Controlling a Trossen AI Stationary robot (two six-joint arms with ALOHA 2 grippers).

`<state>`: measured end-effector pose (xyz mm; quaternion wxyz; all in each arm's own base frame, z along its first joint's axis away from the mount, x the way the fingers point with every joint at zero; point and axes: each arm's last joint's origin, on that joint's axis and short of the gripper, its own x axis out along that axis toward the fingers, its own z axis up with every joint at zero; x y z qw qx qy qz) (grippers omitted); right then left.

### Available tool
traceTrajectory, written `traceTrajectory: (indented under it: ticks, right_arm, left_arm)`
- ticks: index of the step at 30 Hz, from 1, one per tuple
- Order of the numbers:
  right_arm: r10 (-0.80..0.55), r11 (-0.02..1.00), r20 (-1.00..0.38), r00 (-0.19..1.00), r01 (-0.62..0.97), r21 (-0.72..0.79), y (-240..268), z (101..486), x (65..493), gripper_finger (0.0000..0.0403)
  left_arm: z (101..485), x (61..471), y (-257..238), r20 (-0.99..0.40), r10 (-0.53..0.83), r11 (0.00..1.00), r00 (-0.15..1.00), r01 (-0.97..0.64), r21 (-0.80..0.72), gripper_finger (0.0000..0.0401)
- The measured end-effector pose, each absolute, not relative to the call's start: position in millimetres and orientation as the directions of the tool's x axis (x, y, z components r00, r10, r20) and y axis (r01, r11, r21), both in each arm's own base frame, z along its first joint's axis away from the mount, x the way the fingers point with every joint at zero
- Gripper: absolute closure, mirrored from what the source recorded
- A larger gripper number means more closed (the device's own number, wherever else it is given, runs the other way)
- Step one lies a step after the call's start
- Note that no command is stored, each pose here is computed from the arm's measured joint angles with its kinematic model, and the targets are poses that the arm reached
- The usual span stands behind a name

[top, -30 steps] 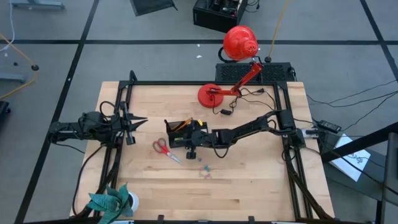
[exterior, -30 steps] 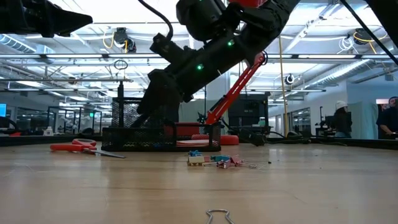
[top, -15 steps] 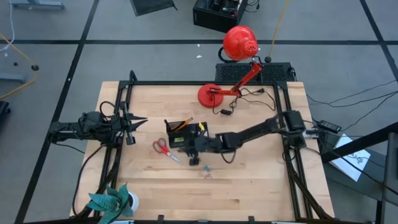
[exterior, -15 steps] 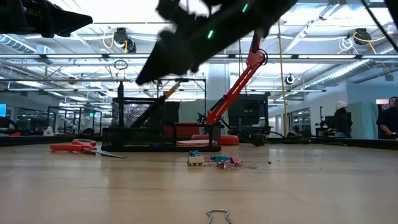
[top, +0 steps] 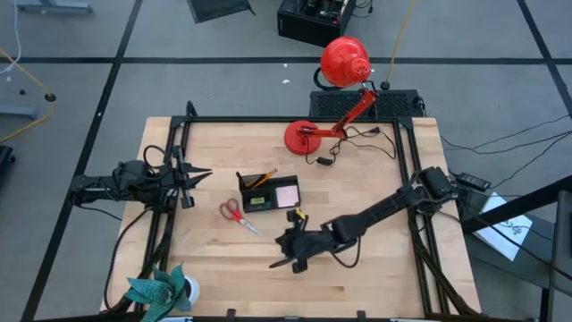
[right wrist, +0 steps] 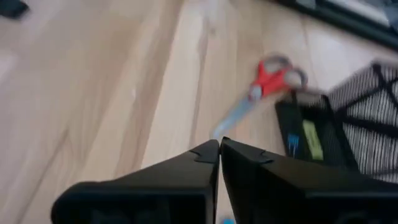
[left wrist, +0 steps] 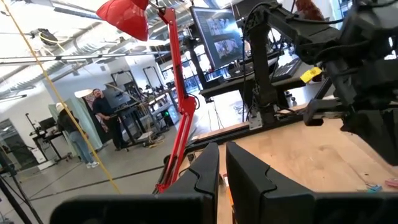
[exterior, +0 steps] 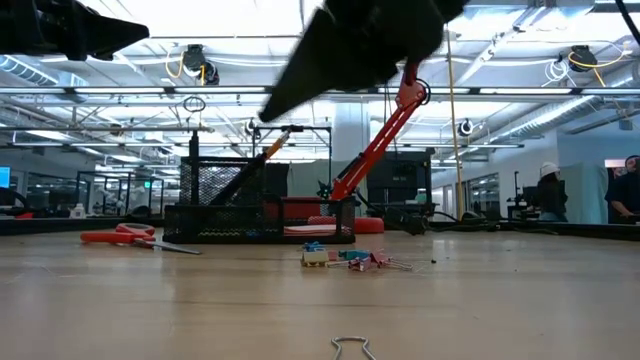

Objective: Pick and place office supplies into organizer
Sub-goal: Put the blue binder clip into the mesh desk organizer

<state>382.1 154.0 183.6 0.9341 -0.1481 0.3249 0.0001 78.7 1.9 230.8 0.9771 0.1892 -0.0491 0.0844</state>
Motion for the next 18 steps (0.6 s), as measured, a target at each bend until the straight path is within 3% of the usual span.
traceTrajectory:
  ticks: [9,18]
  right_arm:
    - [-0.137,0.976,-0.717,0.684,-0.028,-0.214,146.9,136.2,350.4,0.0400]
    - [-0.111,0.987,-0.675,0.729,-0.002,-0.163,135.5,108.2,321.4,0.0402]
  left_arm:
    - [230.8,78.7,1.9,0.128,0.146,0.914,0.981,-0.183,0.361,0.0366]
    - [230.9,78.7,1.9,0.128,0.146,0.915,0.981,-0.183,0.360,0.0366]
